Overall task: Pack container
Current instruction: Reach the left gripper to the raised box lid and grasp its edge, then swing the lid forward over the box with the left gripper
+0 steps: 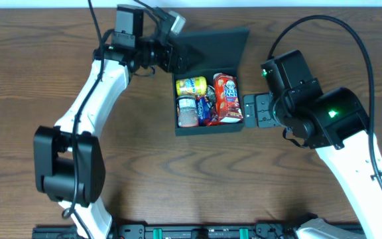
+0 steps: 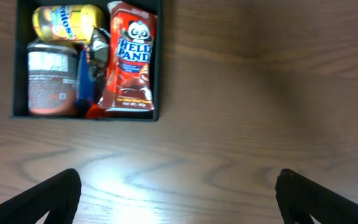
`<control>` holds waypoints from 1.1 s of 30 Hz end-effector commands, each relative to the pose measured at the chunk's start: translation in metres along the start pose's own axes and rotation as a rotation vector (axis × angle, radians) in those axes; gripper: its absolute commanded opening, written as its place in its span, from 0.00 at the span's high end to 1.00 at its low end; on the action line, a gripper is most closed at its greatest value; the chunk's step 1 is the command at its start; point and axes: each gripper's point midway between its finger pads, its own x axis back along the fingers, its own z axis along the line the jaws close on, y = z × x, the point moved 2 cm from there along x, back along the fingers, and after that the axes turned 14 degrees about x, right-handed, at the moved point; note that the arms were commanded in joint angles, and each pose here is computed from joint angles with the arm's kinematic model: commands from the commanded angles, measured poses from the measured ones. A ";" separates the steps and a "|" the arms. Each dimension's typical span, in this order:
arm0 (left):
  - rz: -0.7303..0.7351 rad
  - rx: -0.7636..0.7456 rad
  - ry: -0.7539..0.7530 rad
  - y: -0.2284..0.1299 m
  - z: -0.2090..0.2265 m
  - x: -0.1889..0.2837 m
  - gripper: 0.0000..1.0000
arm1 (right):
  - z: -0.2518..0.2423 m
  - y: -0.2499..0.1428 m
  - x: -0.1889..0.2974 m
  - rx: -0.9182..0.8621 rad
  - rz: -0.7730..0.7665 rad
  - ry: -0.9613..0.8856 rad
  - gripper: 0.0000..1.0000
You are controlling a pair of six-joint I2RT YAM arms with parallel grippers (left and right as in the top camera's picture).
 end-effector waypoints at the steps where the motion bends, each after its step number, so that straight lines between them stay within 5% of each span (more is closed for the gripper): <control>1: 0.041 -0.089 0.060 -0.007 -0.017 0.006 0.05 | -0.008 0.001 0.003 0.006 -0.017 -0.060 0.01; 11: 0.139 -0.102 0.168 -0.037 -0.060 0.045 0.05 | -0.009 0.004 0.003 0.003 -0.030 -0.070 0.01; 33: 0.323 -0.185 0.125 -0.100 -0.151 0.052 0.05 | -0.024 0.005 0.003 -0.012 -0.033 -0.141 0.01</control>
